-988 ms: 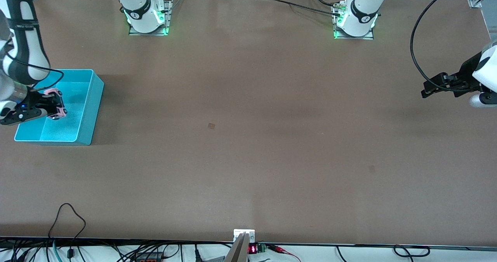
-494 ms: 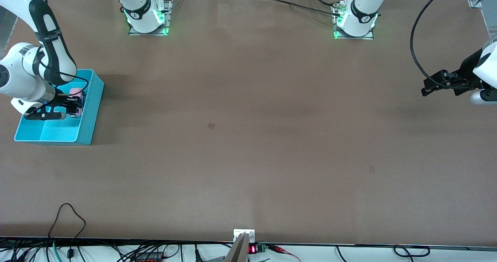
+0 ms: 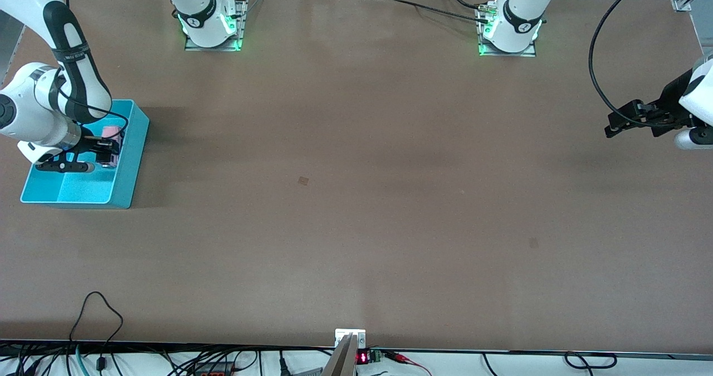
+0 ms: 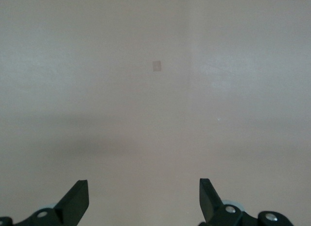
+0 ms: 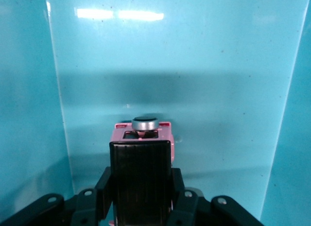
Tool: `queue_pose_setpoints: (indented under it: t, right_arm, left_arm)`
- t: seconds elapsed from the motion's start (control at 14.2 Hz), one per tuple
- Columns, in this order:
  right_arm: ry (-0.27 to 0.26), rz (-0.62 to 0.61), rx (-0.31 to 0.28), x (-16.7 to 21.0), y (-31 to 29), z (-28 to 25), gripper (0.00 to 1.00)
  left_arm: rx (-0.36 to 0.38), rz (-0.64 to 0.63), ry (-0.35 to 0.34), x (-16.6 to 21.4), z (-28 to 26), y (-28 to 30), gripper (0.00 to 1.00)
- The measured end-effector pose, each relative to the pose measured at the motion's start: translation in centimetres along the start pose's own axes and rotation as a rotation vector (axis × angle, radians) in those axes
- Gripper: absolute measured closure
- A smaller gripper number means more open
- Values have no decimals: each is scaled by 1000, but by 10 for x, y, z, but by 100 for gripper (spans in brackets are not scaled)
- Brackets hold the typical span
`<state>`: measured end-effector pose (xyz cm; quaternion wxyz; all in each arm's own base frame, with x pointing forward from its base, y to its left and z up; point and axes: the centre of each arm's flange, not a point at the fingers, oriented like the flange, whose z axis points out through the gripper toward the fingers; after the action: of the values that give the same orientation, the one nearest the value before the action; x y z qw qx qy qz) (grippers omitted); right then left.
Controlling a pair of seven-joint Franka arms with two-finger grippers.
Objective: Wind and store pink jeep toy
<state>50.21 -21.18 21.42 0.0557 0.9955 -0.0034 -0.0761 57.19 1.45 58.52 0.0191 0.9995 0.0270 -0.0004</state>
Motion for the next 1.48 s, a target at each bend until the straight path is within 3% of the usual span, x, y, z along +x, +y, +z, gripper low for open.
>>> queue_pose_setpoints:
  t: [0.21,0.49,0.56,0.85,1.13,1.27,1.48]
  right_arm:
    - [-4,4,-1,-1,2,2,40]
    - [3,6,-3,0,4,0,4]
    - [11,7,-6,2,5,-5,0]
    - [32,-2,2,12,3,-63,0]
    - [104,-26,17,9,-4,-185,0]
    - [141,-87,12,8,-31,-258,0]
    - [176,-230,-46,12,-108,-356,0]
  left_arm:
    - [0,0,0,0,0,0,0]
    - [0,0,0,0,0,0,0]
    - [0,0,0,0,0,0,0]
    - [0,1,0,0,0,0,0]
    - [0,1,0,0,0,0,0]
    - [0,1,0,0,0,0,0]
    - [0,2,0,0,0,0,0]
